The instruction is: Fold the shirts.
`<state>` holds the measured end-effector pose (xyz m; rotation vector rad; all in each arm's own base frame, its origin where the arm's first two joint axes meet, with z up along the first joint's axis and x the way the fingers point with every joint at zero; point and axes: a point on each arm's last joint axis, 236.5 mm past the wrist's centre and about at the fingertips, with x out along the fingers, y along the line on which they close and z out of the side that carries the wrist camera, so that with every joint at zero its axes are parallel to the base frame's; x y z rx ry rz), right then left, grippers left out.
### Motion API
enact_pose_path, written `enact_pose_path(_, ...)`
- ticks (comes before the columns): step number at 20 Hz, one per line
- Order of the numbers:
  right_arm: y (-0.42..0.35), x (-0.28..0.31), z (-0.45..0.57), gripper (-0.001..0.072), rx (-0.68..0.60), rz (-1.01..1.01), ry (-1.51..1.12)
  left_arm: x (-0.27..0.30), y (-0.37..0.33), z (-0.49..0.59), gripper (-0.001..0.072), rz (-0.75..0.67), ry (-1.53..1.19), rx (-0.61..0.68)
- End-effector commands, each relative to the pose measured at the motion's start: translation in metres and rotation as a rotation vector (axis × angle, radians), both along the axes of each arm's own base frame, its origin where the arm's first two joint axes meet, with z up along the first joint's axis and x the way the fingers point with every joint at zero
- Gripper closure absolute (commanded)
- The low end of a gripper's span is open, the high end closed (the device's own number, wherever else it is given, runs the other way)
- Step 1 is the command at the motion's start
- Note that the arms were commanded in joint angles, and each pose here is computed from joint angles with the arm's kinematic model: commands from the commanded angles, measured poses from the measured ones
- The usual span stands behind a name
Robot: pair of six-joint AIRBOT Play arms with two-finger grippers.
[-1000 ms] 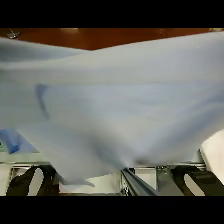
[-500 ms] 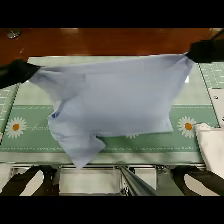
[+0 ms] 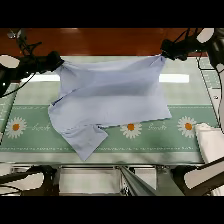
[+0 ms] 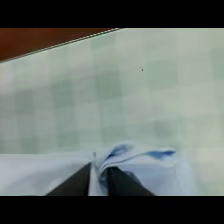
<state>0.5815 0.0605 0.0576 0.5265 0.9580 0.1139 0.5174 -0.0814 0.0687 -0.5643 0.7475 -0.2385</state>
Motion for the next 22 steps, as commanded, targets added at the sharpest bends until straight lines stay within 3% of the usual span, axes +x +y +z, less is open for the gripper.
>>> enact_pose_path(1,0.009,0.022,0.003,0.0087,0.329,-0.010,-0.007,0.000,-0.005,-0.023,0.0160,-0.055,0.075,0.002)
enact_pose_path(2,0.000,0.015,0.012,0.0086,0.355,0.019,-0.010,-0.010,0.002,-0.030,-0.0001,-0.089,0.113,0.030)
enact_pose_path(4,-0.035,-0.016,0.021,0.0087,0.345,0.069,0.045,-0.056,0.032,-0.051,0.0002,-0.192,0.305,0.080)
enact_pose_path(6,-0.087,-0.077,0.008,0.0087,0.196,0.168,0.191,-0.130,0.066,-0.077,0.0035,-0.282,0.583,0.078)
enact_pose_path(9,-0.162,-0.155,-0.015,0.0087,0.004,0.104,0.399,-0.220,0.092,-0.110,0.0053,-0.221,0.807,-0.028)
enact_pose_path(11,-0.163,-0.168,-0.014,0.0087,0.088,0.000,0.304,-0.250,0.100,-0.132,0.0052,-0.045,0.770,-0.100)
enact_pose_path(14,-0.138,-0.197,-0.036,0.0087,0.160,-0.110,0.227,-0.282,0.088,-0.155,0.0052,0.200,0.715,-0.319)
enact_pose_path(17,-0.097,-0.224,-0.056,0.0087,0.273,-0.111,0.195,-0.286,0.060,-0.157,0.0052,0.238,0.631,-0.486)
enact_pose_path(22,-0.074,-0.238,-0.067,0.0087,0.347,-0.090,0.197,-0.279,0.028,-0.170,0.0069,0.210,0.571,-0.499)
